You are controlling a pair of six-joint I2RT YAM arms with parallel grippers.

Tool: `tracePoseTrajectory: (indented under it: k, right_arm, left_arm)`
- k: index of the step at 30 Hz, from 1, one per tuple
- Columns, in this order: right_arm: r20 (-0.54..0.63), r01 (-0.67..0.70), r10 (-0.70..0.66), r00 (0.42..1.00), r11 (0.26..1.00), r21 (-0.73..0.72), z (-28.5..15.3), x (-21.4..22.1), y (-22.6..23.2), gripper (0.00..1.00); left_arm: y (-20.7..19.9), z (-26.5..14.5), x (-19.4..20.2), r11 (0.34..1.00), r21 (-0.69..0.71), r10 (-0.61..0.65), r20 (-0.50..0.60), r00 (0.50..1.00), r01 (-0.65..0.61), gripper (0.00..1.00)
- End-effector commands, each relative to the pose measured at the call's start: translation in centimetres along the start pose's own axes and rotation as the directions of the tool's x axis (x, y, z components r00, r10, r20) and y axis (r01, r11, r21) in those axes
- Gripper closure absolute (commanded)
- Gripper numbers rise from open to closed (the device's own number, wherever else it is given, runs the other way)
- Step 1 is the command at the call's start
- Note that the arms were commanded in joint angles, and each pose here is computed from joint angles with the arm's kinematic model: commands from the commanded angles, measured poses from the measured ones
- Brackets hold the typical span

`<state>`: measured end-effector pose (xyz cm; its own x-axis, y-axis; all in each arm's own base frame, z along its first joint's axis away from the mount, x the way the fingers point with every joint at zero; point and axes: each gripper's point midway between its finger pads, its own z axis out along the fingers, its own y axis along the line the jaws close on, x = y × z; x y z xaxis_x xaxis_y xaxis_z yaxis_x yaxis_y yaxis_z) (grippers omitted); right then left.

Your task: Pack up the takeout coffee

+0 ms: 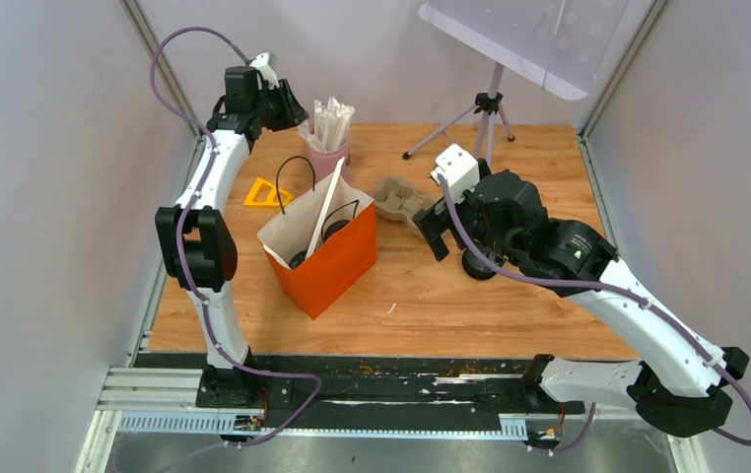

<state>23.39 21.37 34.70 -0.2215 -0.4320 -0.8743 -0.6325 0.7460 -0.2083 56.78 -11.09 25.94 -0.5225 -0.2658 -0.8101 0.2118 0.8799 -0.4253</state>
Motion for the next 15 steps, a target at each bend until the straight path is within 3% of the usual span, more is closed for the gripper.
tracePoseTrajectory:
  k: [1, 15]
  right_arm:
    - [0.077, -0.022, 0.020, 0.997, 0.999, 0.023, -1.1, -1.8, -0.8, 0.00]
    - [0.086, -0.026, 0.023, 0.996, 0.999, 0.030, -2.2, -1.5, -1.2, 0.00]
  left_arm:
    - [-1.0, -0.6, -0.5, 0.999, 0.027, 0.037, 0.013, 0.999, -0.037, 0.59]
    - [-1.3, -0.6, 0.1, 0.998, 0.025, 0.060, -0.006, 0.998, -0.060, 0.62]
